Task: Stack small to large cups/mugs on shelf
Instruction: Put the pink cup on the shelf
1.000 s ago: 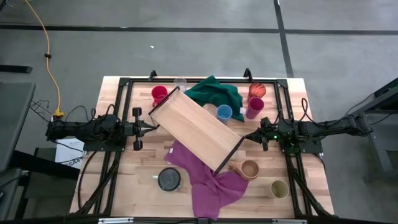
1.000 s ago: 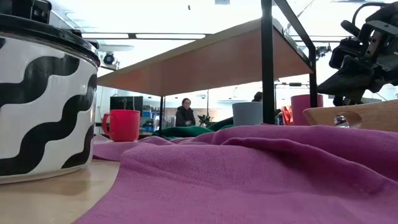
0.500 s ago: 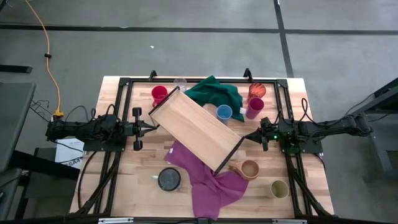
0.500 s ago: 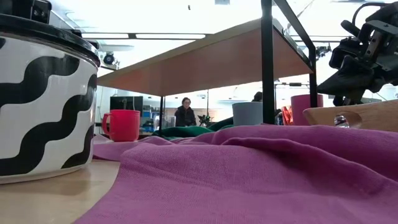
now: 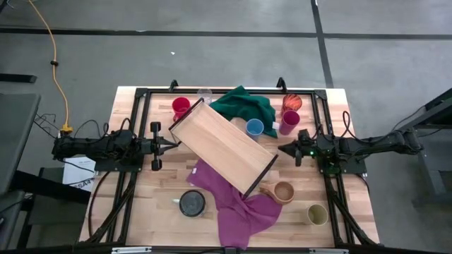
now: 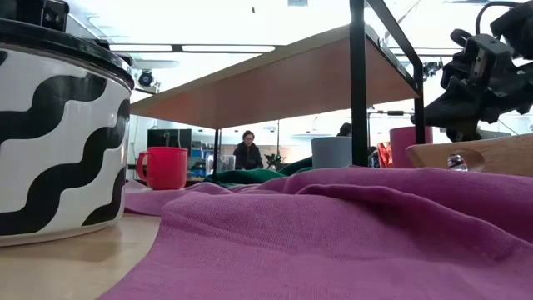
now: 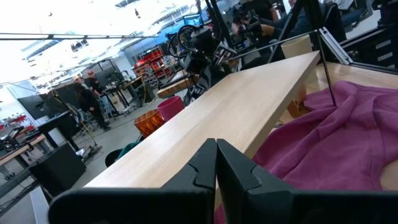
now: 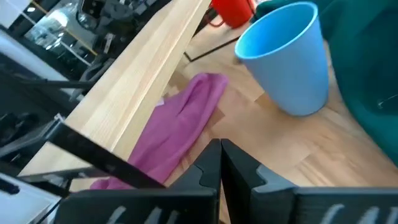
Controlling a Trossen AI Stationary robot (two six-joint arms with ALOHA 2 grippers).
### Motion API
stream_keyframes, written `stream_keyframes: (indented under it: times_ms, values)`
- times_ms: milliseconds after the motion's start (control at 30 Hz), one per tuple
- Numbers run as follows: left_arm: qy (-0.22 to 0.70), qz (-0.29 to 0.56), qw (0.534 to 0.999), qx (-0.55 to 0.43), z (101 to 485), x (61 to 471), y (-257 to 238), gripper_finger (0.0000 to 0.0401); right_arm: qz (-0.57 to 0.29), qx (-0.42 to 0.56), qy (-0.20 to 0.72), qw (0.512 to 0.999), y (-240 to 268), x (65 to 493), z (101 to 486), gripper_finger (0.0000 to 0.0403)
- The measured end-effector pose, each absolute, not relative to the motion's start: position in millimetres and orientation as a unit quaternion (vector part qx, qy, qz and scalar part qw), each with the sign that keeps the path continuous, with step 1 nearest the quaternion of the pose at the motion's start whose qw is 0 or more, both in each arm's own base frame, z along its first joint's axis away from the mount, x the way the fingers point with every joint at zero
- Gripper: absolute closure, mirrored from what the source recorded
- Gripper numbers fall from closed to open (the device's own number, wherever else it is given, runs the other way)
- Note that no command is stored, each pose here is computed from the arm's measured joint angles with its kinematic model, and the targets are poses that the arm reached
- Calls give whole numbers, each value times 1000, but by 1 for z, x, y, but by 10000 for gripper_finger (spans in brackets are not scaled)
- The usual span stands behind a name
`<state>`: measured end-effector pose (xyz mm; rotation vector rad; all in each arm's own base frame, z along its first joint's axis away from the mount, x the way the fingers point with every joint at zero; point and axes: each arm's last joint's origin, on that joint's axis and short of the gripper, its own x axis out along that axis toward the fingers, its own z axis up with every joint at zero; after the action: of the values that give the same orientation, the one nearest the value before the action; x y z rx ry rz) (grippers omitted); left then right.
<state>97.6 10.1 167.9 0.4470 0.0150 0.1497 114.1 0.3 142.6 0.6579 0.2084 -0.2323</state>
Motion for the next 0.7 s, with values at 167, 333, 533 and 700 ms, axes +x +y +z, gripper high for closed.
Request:
stream_keyframes:
  times_ms: [167, 333, 533, 700]
  values:
    - [7, 74, 972, 221, 168, 98, 10, 400, -167, 338, 67, 924, -3, 114, 145, 402]
    - [8, 74, 972, 221, 168, 98, 10, 400, -239, 387, -28, 890, -9, 114, 154, 402]
    - [8, 74, 972, 221, 168, 98, 10, 400, -250, 399, -98, 877, -14, 114, 165, 402]
    - [7, 74, 972, 222, 168, 98, 10, 400, -234, 409, -136, 871, -15, 114, 173, 402]
